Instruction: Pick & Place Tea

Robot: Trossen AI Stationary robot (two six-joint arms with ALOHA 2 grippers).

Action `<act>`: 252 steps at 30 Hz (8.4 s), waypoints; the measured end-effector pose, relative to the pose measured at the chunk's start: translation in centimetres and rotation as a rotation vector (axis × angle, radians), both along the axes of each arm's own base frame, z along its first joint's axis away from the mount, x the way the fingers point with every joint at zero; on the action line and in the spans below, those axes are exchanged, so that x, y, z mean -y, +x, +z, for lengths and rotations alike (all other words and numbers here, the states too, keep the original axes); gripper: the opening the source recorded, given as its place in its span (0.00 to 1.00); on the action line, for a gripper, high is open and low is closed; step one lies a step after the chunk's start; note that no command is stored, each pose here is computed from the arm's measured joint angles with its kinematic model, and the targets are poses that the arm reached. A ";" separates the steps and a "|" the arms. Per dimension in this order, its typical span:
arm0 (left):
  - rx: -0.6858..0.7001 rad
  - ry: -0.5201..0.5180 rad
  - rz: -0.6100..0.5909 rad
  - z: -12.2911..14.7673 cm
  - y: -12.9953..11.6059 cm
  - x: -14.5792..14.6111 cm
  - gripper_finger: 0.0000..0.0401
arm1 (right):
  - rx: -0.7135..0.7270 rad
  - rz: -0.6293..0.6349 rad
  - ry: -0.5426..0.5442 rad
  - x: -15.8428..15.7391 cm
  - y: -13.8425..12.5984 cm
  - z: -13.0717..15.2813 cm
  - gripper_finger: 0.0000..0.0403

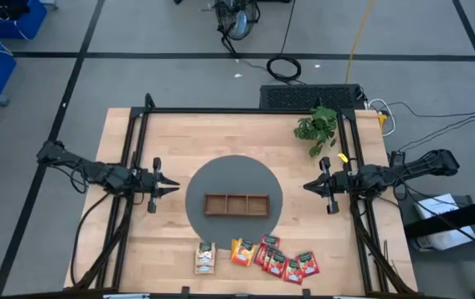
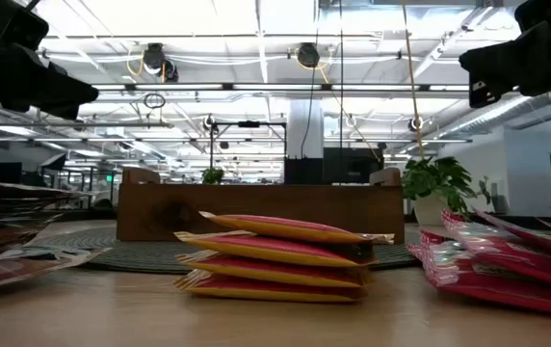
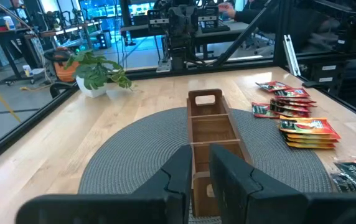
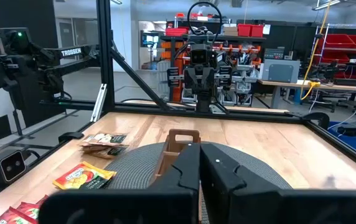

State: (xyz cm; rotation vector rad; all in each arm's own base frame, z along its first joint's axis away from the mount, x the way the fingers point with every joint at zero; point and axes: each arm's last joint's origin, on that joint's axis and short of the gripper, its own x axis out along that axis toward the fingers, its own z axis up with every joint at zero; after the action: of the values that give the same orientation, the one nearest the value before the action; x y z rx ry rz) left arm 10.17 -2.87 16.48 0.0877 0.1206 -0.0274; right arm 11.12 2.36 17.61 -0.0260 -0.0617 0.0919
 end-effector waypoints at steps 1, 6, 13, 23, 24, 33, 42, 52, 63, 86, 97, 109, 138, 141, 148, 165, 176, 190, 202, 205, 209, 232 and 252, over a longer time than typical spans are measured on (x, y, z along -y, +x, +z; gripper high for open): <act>0.000 0.000 0.000 0.0 0.0 0.0 0.16 | 0.000 0.000 0.000 0.0 0.0 0.0 0.00; 0.000 0.000 0.000 0.0 0.0 0.0 0.16 | 0.000 0.000 0.000 0.0 0.0 0.0 0.00; 0.000 0.000 0.000 0.0 0.0 0.0 0.16 | 0.000 0.000 0.000 0.0 0.0 0.0 0.00; 0.000 0.000 0.000 0.0 0.0 0.0 0.16 | 0.000 0.000 0.000 0.0 0.0 0.0 0.00; 0.000 0.000 0.000 0.0 0.0 0.0 0.16 | 0.000 0.000 0.000 0.0 0.0 0.0 0.00; 0.000 0.000 0.000 0.0 0.0 0.0 0.16 | 0.000 0.000 0.000 0.0 0.0 0.0 0.00; 0.000 0.000 0.000 0.0 0.0 0.0 0.16 | 0.000 0.000 0.000 0.0 0.0 0.0 0.00; 0.000 0.000 0.000 0.0 0.0 0.0 0.16 | 0.000 0.000 0.000 0.0 0.0 0.0 0.00; 0.000 0.000 0.000 0.0 0.0 0.0 0.16 | 0.000 0.000 0.000 0.0 0.0 0.0 0.00; 0.000 0.000 0.000 0.0 0.0 0.0 0.16 | 0.000 0.000 0.000 0.0 0.0 0.0 0.00; -0.001 0.000 0.000 0.0 0.0 0.0 0.16 | 0.000 0.000 0.000 0.0 0.0 0.0 0.00; 0.000 0.000 0.000 0.0 0.0 0.0 0.16 | 0.000 0.000 0.000 0.0 0.0 0.0 0.00; 0.000 0.000 0.000 0.0 0.0 0.0 0.16 | 0.000 0.000 0.000 0.0 0.0 0.0 0.00; -0.001 0.000 0.000 0.0 0.0 0.0 0.16 | 0.000 0.000 0.000 0.0 0.0 0.0 0.00; 0.000 0.000 0.000 0.0 0.0 0.0 0.16 | 0.000 0.000 0.000 0.0 0.0 0.0 0.00; 0.000 0.000 0.000 0.0 0.0 0.0 0.16 | 0.000 0.000 0.000 0.0 0.0 0.0 0.00; 0.000 0.000 0.000 0.0 0.0 0.0 0.16 | 0.000 0.000 0.000 0.0 0.0 0.0 0.00; 0.000 0.000 0.000 0.0 0.0 0.0 0.16 | 0.000 0.000 0.000 0.0 0.0 0.0 0.00; 0.181 -0.218 0.023 1.9 0.1 0.0 0.16 | 0.001 0.000 0.001 0.0 0.0 0.0 0.00; 0.277 -0.189 0.060 2.8 0.0 -0.2 0.16 | 0.009 0.000 0.003 0.0 0.0 0.1 0.00; 0.211 -0.141 0.050 2.2 0.4 0.0 0.16 | 0.009 0.000 0.003 0.0 0.0 0.1 0.00; -0.042 -0.020 0.065 5.2 11.7 5.2 0.16 | -0.032 -0.003 -0.070 0.0 0.1 -0.4 0.00; -0.103 0.370 -0.239 7.1 29.8 16.3 0.03 | -0.050 -0.028 -0.014 0.1 0.1 -0.5 0.00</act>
State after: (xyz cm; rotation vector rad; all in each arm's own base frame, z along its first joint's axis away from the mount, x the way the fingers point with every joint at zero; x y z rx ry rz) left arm 39.92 -19.20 23.61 0.4702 0.2165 -0.2483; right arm 11.19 2.30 17.11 -0.0382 -0.0106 0.0651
